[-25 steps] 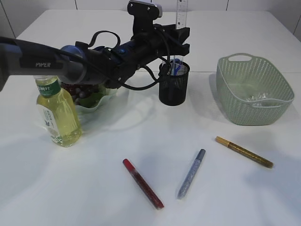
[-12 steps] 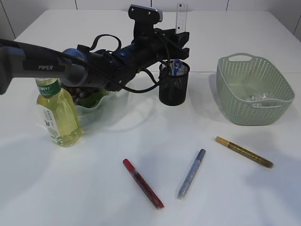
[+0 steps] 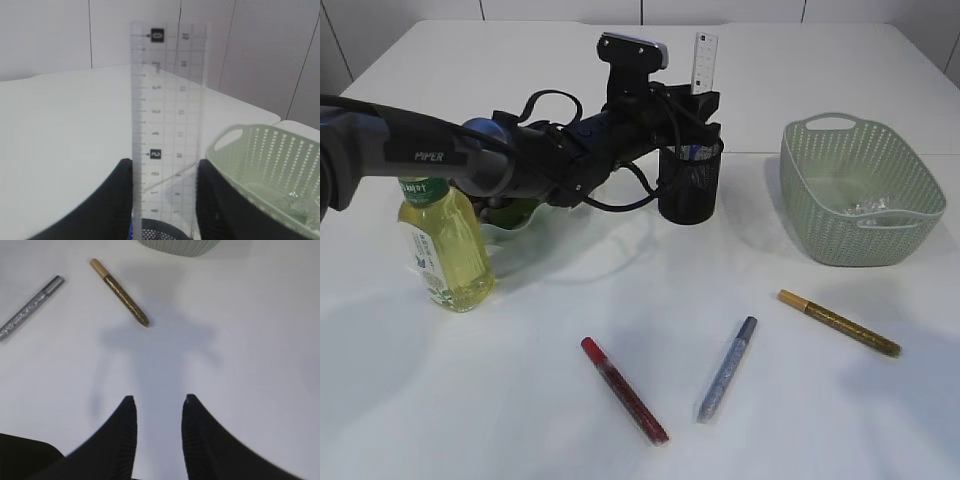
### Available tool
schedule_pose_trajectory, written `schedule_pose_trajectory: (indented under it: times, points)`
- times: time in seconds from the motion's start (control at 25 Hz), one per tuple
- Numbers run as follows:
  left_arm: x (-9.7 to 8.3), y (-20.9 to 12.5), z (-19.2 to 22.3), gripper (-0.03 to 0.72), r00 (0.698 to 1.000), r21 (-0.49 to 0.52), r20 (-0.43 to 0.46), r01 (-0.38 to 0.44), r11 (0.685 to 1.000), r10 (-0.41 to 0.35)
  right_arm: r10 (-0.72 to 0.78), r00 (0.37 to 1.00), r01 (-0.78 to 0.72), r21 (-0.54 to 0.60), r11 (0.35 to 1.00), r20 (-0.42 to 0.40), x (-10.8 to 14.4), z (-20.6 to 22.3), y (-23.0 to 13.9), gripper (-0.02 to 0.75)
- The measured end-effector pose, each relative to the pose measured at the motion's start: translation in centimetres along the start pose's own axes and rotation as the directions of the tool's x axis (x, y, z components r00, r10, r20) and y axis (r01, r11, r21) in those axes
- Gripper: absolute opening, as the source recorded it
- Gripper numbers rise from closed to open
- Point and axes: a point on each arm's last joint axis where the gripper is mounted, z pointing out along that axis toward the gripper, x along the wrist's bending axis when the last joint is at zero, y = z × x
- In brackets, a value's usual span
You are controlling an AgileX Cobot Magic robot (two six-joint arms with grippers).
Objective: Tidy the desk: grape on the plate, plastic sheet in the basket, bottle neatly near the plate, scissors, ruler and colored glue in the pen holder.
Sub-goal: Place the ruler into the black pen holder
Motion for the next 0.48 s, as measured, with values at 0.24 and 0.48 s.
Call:
schedule_pose_trajectory:
  times: [0.24, 0.48]
  points:
    - [0.01, -0.13, 0.01, 0.275, 1.000, 0.002, 0.000, 0.000, 1.000, 0.000, 0.000, 1.000, 0.000, 0.000, 1.000, 0.000, 0.00, 0.00, 0.00, 0.260]
    - [0.01, -0.13, 0.01, 0.276, 1.000, 0.002, 0.000, 0.000, 1.000, 0.000, 0.000, 1.000, 0.000, 0.000, 1.000, 0.000, 0.00, 0.00, 0.00, 0.260]
